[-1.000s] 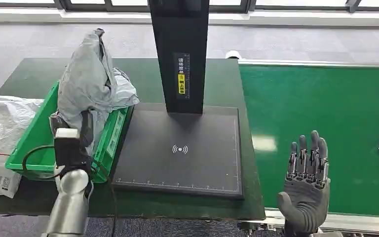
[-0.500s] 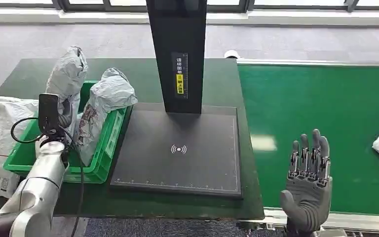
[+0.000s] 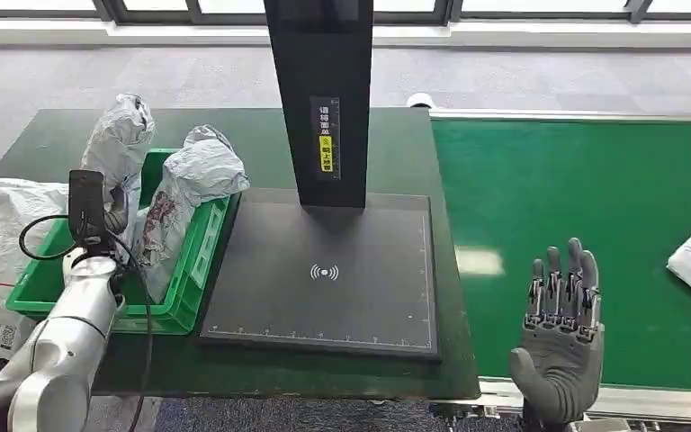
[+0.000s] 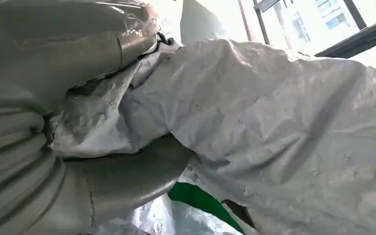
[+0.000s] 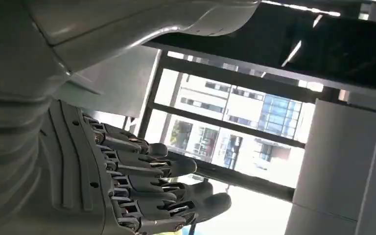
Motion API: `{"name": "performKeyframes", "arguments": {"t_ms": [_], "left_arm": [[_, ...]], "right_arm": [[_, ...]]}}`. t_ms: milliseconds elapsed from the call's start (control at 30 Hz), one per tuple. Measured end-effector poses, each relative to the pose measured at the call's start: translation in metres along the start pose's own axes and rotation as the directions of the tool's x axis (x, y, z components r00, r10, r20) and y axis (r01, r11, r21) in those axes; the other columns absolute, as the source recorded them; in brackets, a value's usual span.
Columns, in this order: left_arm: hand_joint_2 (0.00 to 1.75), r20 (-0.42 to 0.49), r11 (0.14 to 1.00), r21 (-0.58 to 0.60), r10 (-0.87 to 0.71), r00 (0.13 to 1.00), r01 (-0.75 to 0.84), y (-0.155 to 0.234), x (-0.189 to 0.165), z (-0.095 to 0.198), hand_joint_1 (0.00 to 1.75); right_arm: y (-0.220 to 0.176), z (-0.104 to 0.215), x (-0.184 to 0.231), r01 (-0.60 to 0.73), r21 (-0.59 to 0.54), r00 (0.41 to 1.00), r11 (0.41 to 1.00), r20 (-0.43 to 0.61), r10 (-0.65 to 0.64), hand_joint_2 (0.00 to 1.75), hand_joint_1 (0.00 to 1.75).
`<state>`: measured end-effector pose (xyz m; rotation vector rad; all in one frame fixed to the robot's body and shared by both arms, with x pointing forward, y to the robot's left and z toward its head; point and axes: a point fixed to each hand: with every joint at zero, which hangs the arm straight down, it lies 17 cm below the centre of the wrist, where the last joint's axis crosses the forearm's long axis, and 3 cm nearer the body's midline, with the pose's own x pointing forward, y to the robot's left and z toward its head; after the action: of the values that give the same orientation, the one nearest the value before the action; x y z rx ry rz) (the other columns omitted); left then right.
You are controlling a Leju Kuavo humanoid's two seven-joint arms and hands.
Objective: Moved the parcel from conveyor to table for the left to box.
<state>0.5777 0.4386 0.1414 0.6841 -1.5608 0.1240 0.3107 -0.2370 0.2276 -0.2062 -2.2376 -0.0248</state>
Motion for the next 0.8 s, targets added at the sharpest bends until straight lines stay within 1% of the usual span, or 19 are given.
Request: {"name": "performKeyframes", "arguments": {"t_ms": [67,167,233,367,500,567,600,733,800], "left_arm": [[0.00,0.016,1.000,0.013,-0.017,1.000,0.016,0.002,0.003,-0.001,0.00],[0.00,0.090,0.996,0.034,-0.082,0.993,0.079,0.004,0.016,-0.001,0.00],[0.00,0.119,0.994,0.042,-0.107,0.987,0.103,0.002,0.022,0.000,0.00],[0.00,0.183,0.991,0.066,-0.131,0.974,0.120,-0.004,0.037,0.006,0.00],[0.00,0.220,0.990,0.081,-0.134,0.966,0.118,-0.007,0.045,0.012,0.00],[0.00,0.263,0.990,0.097,-0.122,0.957,0.100,-0.009,0.053,0.020,0.00],[0.00,0.274,0.993,0.093,-0.092,0.957,0.069,-0.011,0.053,0.027,0.00],[0.00,0.347,0.994,0.104,-0.003,0.938,-0.035,-0.015,0.059,0.064,0.00],[0.00,0.346,0.992,0.095,0.050,0.937,-0.088,-0.019,0.056,0.080,0.00]], "right_arm": [[0.000,0.000,0.000,-0.002,0.000,1.000,1.000,0.000,0.002,1.75,0.00],[0.001,0.000,0.000,-0.004,-0.005,1.000,1.000,-0.002,0.004,1.75,0.00],[-0.001,0.000,-0.001,-0.010,-0.007,1.000,1.000,-0.004,0.010,1.75,0.00],[-0.001,-0.002,-0.003,-0.016,-0.007,1.000,1.000,-0.004,0.016,1.75,0.00],[-0.001,-0.003,-0.005,-0.021,-0.008,1.000,1.000,-0.007,0.021,1.75,0.00],[-0.001,-0.003,-0.007,-0.022,-0.007,1.000,1.000,-0.012,0.022,1.75,0.00],[-0.002,-0.002,-0.008,-0.023,-0.008,1.000,1.000,-0.015,0.023,1.75,0.00],[-0.004,0.001,-0.012,-0.023,-0.008,0.999,1.000,-0.028,0.022,1.75,0.00],[-0.004,0.001,-0.012,-0.024,-0.008,0.999,1.000,-0.029,0.024,1.75,0.00]]}}
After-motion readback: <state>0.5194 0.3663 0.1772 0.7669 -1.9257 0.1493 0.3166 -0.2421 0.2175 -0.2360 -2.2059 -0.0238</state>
